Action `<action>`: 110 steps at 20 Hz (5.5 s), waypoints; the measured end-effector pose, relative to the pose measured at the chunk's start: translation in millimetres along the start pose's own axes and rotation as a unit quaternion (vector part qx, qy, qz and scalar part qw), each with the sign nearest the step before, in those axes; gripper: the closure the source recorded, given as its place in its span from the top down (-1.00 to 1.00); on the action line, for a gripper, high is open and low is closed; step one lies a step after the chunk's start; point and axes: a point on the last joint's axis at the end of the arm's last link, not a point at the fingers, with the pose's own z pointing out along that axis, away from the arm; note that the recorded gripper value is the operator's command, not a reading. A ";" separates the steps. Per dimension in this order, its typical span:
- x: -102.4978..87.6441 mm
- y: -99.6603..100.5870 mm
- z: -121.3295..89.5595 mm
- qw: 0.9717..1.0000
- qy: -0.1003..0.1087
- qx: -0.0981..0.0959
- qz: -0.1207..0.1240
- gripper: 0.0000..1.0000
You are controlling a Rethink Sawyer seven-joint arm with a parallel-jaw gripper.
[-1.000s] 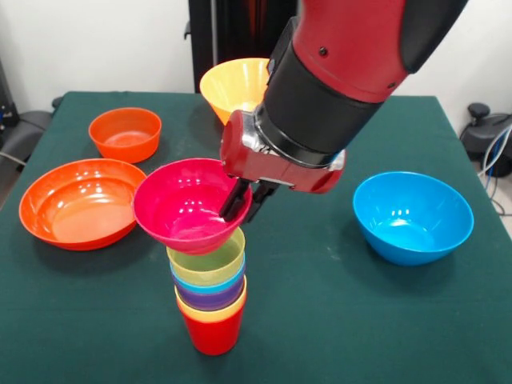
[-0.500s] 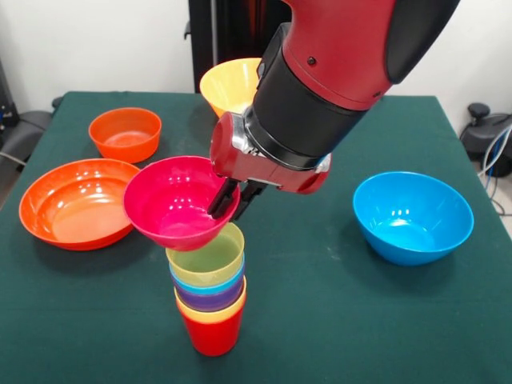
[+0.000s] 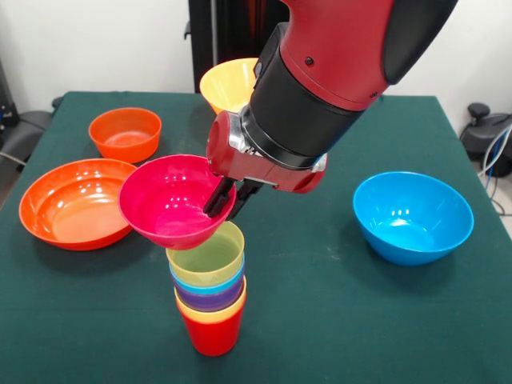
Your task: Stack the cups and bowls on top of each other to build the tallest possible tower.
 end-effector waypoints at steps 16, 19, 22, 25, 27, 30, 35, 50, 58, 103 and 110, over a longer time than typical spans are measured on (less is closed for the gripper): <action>-0.1 -0.5 -0.9 1.000 0.000 0.000 0.000 -1.00; -0.1 -0.7 -1.3 1.000 -0.001 0.000 0.000 -1.00; -0.2 -1.0 -1.9 1.000 -0.001 0.000 0.001 -1.00; -0.4 -1.6 -3.1 1.000 -0.002 0.000 0.001 -1.00; -0.5 -2.1 -4.1 1.000 -0.003 0.000 0.001 -1.00; -1.0 -4.0 -7.8 1.000 -0.005 0.001 0.003 -1.00; -1.2 -5.0 -9.8 1.000 -0.006 0.001 0.003 -1.00; -5.4 -3.1 -9.5 1.000 -0.020 0.000 0.002 -1.00; -5.4 -1.5 -8.5 1.000 -0.020 -0.001 0.002 -1.00; -14.7 23.8 -13.4 0.998 -0.052 0.006 -0.015 -1.00; -15.0 23.1 -12.8 0.998 -0.058 0.007 -0.015 -1.00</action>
